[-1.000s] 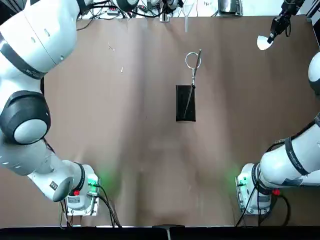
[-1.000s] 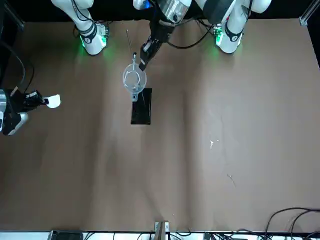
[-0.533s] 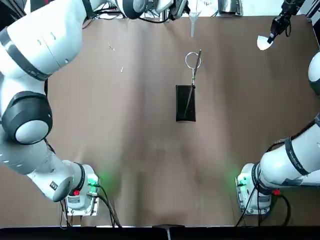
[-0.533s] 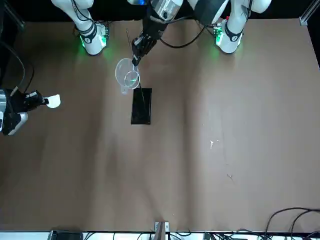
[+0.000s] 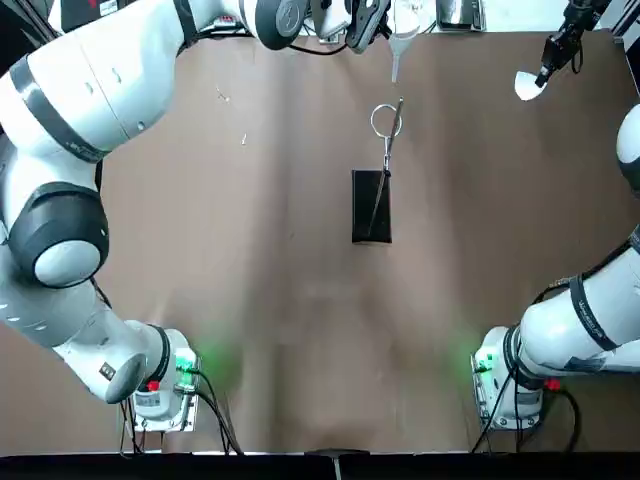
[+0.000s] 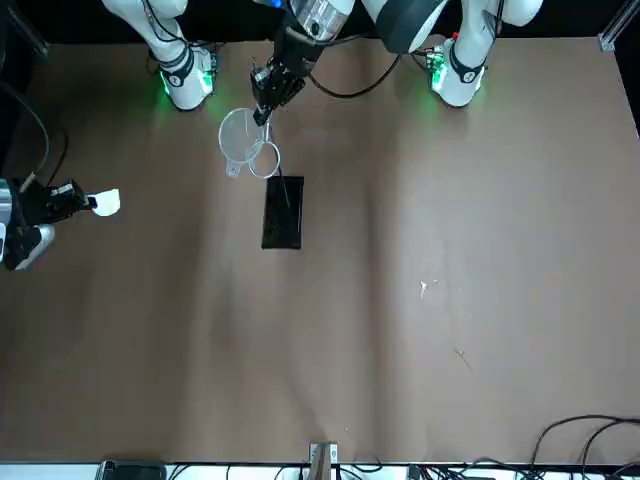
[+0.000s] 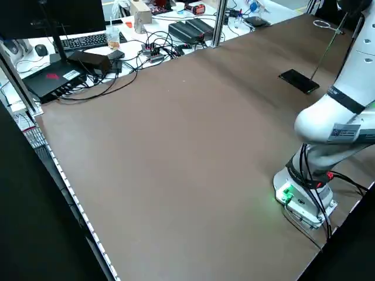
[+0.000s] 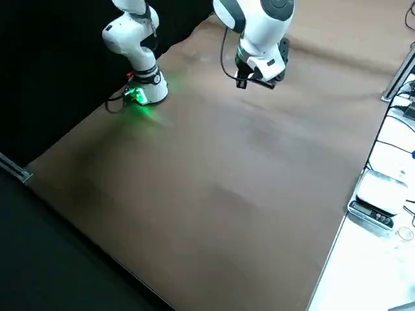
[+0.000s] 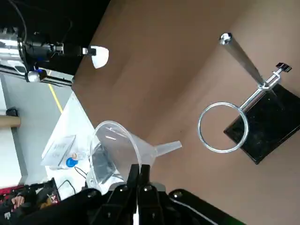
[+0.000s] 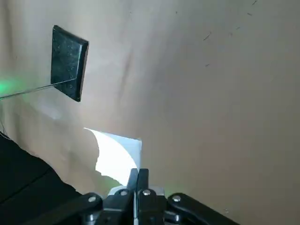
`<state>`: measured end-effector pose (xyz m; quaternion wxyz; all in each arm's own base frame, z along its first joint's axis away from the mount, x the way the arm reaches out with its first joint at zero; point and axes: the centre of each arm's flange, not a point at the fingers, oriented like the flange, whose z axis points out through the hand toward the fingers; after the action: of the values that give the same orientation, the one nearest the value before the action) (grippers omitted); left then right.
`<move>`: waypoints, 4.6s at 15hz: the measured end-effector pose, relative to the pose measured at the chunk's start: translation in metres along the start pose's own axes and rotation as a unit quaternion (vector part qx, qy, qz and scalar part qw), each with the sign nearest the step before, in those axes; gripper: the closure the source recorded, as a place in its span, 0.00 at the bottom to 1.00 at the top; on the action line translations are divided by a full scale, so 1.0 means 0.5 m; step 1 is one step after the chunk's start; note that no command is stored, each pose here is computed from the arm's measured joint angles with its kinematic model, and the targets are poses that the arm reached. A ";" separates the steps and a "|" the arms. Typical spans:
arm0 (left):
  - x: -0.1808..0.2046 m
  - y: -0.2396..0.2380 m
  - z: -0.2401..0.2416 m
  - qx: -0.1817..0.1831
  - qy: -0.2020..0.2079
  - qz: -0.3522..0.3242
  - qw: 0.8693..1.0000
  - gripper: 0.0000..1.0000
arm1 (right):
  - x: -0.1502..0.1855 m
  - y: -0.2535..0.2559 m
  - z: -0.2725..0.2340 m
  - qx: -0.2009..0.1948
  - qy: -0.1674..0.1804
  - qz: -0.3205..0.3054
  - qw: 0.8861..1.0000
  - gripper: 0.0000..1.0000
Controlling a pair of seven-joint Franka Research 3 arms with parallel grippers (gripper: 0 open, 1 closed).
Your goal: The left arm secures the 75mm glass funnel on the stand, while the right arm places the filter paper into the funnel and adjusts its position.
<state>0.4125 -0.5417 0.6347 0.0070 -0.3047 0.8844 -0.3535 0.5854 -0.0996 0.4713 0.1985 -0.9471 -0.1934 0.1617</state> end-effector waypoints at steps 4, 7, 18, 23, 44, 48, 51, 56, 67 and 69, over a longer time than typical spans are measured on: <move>0.007 0.010 0.013 -0.007 0.023 0.018 1.000 0.98 | 0.000 0.001 0.000 0.000 0.000 0.000 1.000 0.99; 0.013 0.023 0.029 -0.017 0.027 0.031 0.999 0.98 | -0.001 0.001 0.000 0.000 0.000 0.000 1.000 0.99; 0.006 0.069 0.024 -0.041 0.034 0.041 0.998 0.98 | -0.002 0.003 0.000 0.001 0.000 0.001 1.000 0.99; 0.013 0.092 0.049 -0.049 0.036 0.042 0.997 0.98 | -0.002 0.003 0.000 0.001 0.000 0.001 1.000 0.99; 0.011 0.186 0.121 -0.028 0.023 0.046 0.998 0.98 | 0.072 -0.239 0.014 0.059 -0.011 -0.002 0.998 0.99; 0.010 0.197 0.131 -0.019 0.020 0.046 0.999 0.98 | 0.094 -0.361 0.021 0.062 -0.015 0.012 0.998 0.99; 0.011 0.207 0.138 -0.020 0.019 0.047 0.999 0.98 | 0.091 -0.422 0.012 0.085 -0.009 0.020 0.996 0.99; 0.015 0.215 0.144 -0.022 0.020 0.051 0.998 0.98 | 0.105 -0.503 0.024 0.113 -0.014 0.031 0.993 0.99; 0.016 0.243 0.165 -0.014 0.016 0.051 0.998 0.97 | 0.119 -0.557 0.047 0.104 -0.023 0.020 0.994 0.99; 0.018 0.243 0.165 -0.013 0.016 0.051 0.998 0.96 | 0.120 -0.556 0.046 0.104 -0.020 0.021 0.994 0.99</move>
<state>0.3591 -0.5292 0.4981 0.0070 -0.2530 0.9033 -0.3463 0.5449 0.1688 0.5595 0.2887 -0.9216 -0.1599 0.2044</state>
